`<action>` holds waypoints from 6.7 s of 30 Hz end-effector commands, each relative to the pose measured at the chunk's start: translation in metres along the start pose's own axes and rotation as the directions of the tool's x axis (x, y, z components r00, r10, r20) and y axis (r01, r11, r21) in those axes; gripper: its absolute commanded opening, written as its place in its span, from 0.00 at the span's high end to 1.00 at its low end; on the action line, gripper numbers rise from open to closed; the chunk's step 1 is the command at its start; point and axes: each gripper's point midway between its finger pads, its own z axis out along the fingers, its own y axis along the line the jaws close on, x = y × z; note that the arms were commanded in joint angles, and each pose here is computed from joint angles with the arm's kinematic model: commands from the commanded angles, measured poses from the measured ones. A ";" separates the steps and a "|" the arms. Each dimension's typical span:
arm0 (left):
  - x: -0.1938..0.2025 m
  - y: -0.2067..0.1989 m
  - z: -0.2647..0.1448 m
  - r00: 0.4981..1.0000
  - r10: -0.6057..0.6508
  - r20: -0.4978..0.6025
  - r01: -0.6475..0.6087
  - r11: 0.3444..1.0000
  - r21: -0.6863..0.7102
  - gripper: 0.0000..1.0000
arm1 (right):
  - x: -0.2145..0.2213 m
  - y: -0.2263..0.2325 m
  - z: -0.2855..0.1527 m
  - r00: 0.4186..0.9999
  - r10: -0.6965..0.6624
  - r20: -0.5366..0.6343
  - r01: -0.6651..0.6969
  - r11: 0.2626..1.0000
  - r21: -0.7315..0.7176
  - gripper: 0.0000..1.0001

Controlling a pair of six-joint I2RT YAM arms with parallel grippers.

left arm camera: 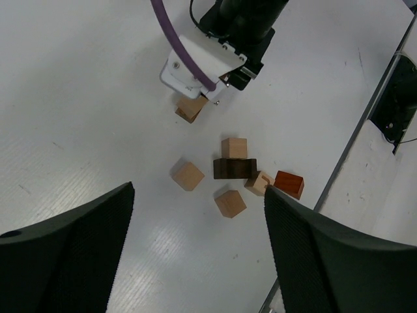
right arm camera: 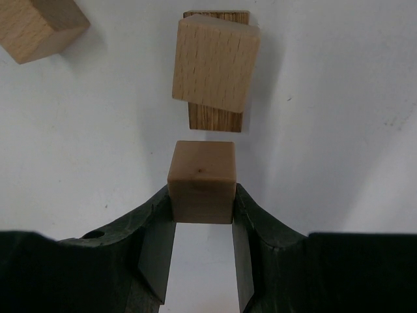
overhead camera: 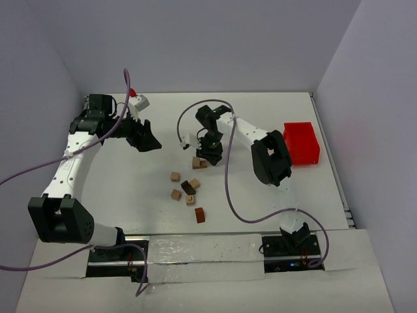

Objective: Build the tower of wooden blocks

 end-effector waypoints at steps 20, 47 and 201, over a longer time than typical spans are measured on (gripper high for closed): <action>-0.021 0.008 -0.007 0.998 0.033 0.051 -0.030 0.998 -0.054 0.01 | -0.028 -0.013 0.006 1.000 -0.022 0.004 0.022 0.998 0.058 0.74; -0.014 0.010 -0.006 0.999 0.041 0.030 -0.040 0.998 -0.058 0.01 | -0.034 -0.012 0.016 0.998 -0.058 -0.017 0.058 0.997 0.045 0.67; 0.047 -0.003 0.193 0.757 0.561 -0.333 -0.508 0.828 0.238 0.77 | 0.116 0.065 -0.158 0.699 0.570 0.433 -0.676 0.724 0.138 0.00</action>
